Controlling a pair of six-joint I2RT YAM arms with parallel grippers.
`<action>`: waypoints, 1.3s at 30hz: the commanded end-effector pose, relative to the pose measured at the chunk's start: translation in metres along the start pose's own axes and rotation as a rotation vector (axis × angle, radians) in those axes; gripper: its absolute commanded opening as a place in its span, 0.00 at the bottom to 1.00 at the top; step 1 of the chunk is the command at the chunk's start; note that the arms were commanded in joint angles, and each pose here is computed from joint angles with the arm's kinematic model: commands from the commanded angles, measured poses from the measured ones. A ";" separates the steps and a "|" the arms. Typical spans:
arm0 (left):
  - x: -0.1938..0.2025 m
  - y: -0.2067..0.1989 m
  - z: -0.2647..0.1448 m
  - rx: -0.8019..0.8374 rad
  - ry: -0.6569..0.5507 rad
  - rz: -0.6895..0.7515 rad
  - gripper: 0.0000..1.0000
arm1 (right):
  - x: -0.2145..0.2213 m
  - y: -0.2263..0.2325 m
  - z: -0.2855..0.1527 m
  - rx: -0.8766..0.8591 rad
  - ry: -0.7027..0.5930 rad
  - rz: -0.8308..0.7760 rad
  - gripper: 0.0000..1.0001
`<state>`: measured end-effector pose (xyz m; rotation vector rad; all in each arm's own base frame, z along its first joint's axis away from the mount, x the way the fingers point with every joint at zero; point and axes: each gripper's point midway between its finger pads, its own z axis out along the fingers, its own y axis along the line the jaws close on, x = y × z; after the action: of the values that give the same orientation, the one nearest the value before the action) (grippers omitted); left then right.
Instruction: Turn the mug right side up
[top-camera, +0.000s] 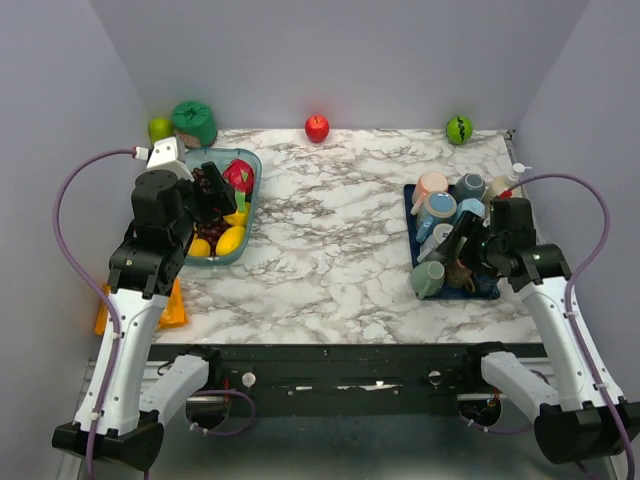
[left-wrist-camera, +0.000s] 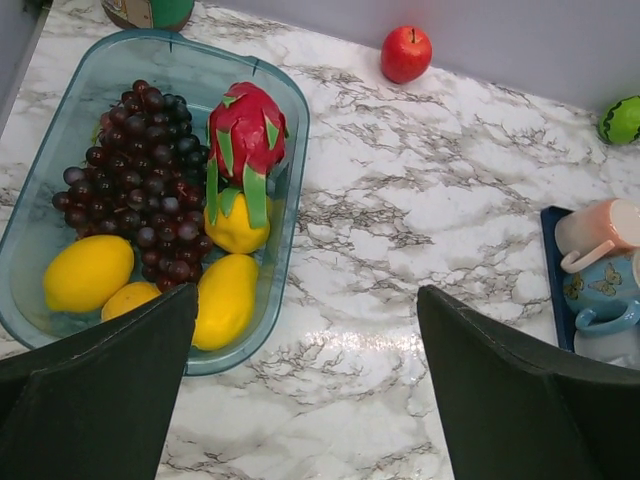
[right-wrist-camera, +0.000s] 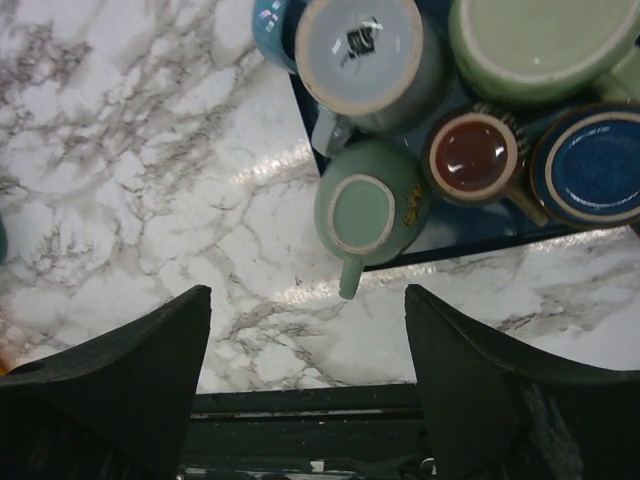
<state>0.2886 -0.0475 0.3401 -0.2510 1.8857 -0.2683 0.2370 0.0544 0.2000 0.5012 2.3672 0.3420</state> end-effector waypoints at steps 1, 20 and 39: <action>0.009 0.004 0.011 -0.018 0.002 -0.047 0.99 | 0.031 -0.013 0.010 0.039 0.082 0.101 0.84; 0.036 -0.003 0.017 0.057 0.056 -0.044 0.99 | 0.086 -0.015 0.068 0.110 0.260 0.096 0.61; 0.038 0.002 0.026 0.024 0.054 -0.051 0.99 | 0.107 -0.028 0.097 0.235 0.342 0.055 0.43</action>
<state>0.2982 -0.0591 0.2962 -0.2843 1.9447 -0.3337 0.2155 0.0897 0.0639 0.6503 2.7663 0.2291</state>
